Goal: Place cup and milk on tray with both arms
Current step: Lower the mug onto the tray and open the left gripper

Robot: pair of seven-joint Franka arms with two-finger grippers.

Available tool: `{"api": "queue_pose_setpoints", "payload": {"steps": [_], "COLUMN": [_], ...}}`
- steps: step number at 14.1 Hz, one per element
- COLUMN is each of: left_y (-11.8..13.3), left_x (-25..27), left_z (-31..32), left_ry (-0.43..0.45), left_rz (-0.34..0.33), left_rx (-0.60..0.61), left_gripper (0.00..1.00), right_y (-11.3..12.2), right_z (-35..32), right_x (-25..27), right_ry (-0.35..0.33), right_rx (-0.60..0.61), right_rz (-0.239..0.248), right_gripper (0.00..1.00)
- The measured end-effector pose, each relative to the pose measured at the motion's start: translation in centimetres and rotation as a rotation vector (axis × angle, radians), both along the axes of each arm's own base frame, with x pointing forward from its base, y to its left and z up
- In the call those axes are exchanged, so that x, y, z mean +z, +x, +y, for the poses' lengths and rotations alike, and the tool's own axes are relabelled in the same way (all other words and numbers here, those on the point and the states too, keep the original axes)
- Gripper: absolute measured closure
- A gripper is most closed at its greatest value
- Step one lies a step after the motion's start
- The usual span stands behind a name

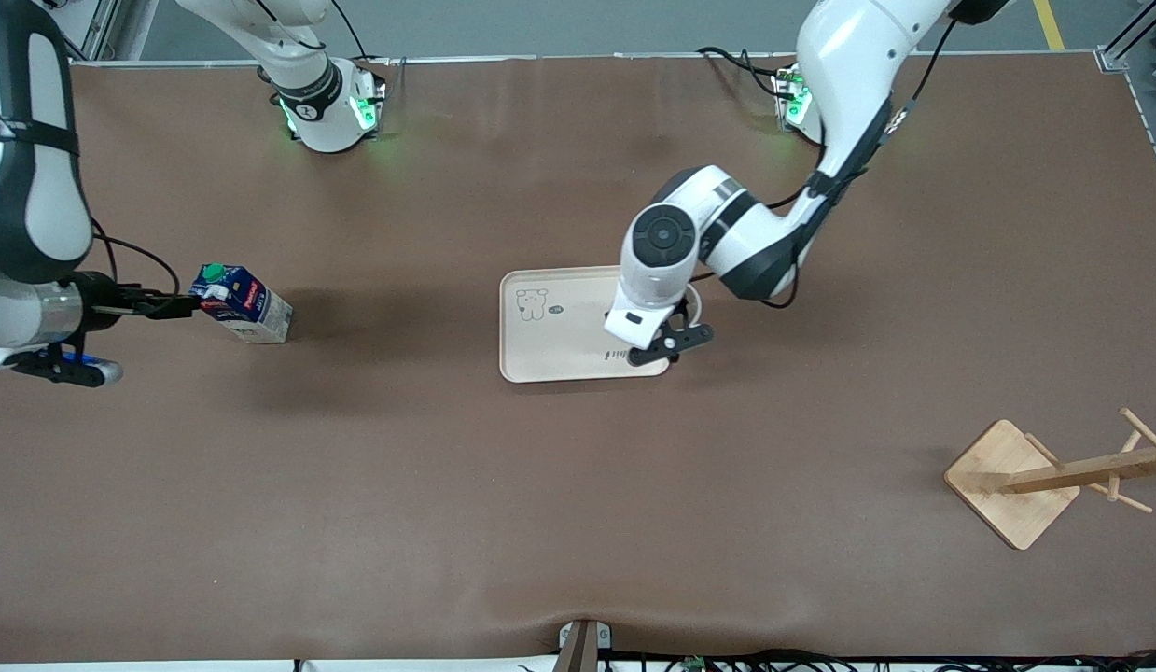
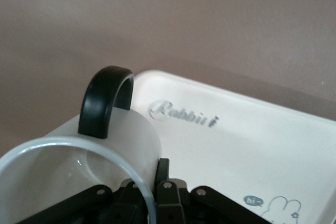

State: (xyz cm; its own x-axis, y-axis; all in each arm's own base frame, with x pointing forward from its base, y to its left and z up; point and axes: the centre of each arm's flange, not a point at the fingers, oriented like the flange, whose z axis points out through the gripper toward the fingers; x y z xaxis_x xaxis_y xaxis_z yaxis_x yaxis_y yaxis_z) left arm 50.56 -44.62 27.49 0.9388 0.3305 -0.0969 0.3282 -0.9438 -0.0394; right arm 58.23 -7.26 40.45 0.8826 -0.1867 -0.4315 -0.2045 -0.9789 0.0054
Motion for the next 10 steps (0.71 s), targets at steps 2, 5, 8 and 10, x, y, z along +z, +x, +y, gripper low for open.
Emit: {"api": "queue_pose_setpoints", "payload": {"steps": [2,5,8,10], "left_y": [-0.8,-1.7,-1.9,-1.5], "left_x": [-1.4,-3.4,-6.3,-6.2], "left_z": [-1.9,-4.0,-4.2,-4.2], "left_ry": [-0.005,-0.036,-0.035,-0.041], "left_rz": [0.01,0.005,0.028,0.022], "left_rx": [0.026,0.046,0.053,0.061], "left_gripper": [0.96,0.96,0.96,0.96], "right_y": [-1.4,-3.8,-5.2,-6.1], "right_z": [0.2,0.5,0.7,0.8], "right_x": [-1.8,-4.1,-6.0,-7.3], "right_ry": [-0.008,-0.021,-0.029,-0.032], "right_rx": [-0.002,-0.002,0.006,0.01], "right_rz": [-0.041,-0.106,-0.169,-0.192], "right_gripper": [0.0,0.0,0.0,0.0]}}
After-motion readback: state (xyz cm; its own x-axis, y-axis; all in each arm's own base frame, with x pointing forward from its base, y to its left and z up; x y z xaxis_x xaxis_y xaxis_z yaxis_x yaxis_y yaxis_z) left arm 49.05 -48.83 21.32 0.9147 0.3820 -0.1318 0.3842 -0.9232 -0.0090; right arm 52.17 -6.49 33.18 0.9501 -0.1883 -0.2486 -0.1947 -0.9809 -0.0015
